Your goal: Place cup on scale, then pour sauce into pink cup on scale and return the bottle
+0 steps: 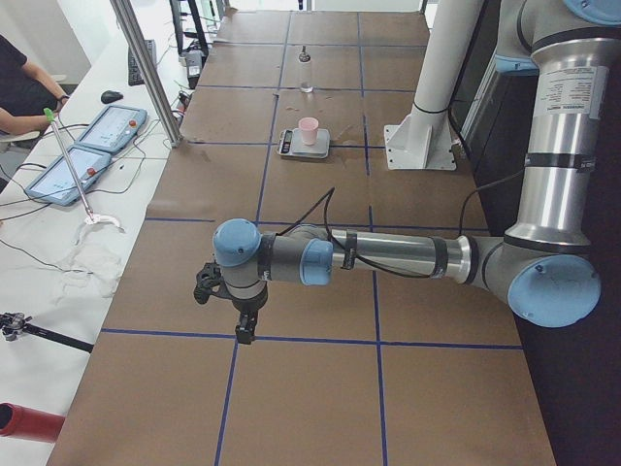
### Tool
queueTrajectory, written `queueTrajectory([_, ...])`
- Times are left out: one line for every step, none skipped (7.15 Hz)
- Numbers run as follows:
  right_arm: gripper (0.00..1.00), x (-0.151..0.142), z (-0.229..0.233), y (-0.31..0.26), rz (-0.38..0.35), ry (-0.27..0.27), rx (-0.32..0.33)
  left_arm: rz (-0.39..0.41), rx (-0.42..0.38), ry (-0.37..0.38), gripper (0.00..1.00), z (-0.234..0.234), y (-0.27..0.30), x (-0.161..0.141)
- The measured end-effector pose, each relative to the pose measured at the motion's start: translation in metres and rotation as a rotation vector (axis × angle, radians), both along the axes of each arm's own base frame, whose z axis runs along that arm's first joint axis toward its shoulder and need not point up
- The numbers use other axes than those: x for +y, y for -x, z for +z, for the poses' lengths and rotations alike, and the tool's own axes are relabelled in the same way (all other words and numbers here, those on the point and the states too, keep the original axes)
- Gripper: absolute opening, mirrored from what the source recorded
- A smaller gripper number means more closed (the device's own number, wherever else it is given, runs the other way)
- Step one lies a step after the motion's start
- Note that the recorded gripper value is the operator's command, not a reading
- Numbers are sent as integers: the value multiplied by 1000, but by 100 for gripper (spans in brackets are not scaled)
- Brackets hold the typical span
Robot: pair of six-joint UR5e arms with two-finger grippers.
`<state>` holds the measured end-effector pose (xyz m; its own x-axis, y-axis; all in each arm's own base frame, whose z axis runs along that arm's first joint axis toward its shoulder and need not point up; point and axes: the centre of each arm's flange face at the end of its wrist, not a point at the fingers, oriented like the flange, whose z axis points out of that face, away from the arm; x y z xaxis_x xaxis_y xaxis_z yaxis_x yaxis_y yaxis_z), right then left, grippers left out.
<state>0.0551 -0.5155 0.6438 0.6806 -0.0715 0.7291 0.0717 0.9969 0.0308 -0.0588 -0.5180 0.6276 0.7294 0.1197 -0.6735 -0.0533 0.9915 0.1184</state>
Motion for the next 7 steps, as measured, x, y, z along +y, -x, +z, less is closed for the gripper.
queueTrajectory([100,0,0,0,0,0,0,1,0,-8,100,-3,0,-1])
queueTrajectory([100,0,0,0,0,0,0,2,0,-13,100,-5,0,-2])
queueTrajectory([100,0,0,0,0,0,0,3,0,-17,100,-6,0,-2])
queueTrajectory([100,0,0,0,0,0,0,2,0,-18,100,-7,0,-2])
queueTrajectory([100,0,0,0,0,0,0,3,0,-20,100,-8,0,-2])
queueTrajectory([100,0,0,0,0,-1,0,2,0,-23,100,-9,0,-2])
queueTrajectory([100,-1,-1,0,0,-2,0,2,0,-24,100,-10,0,-2])
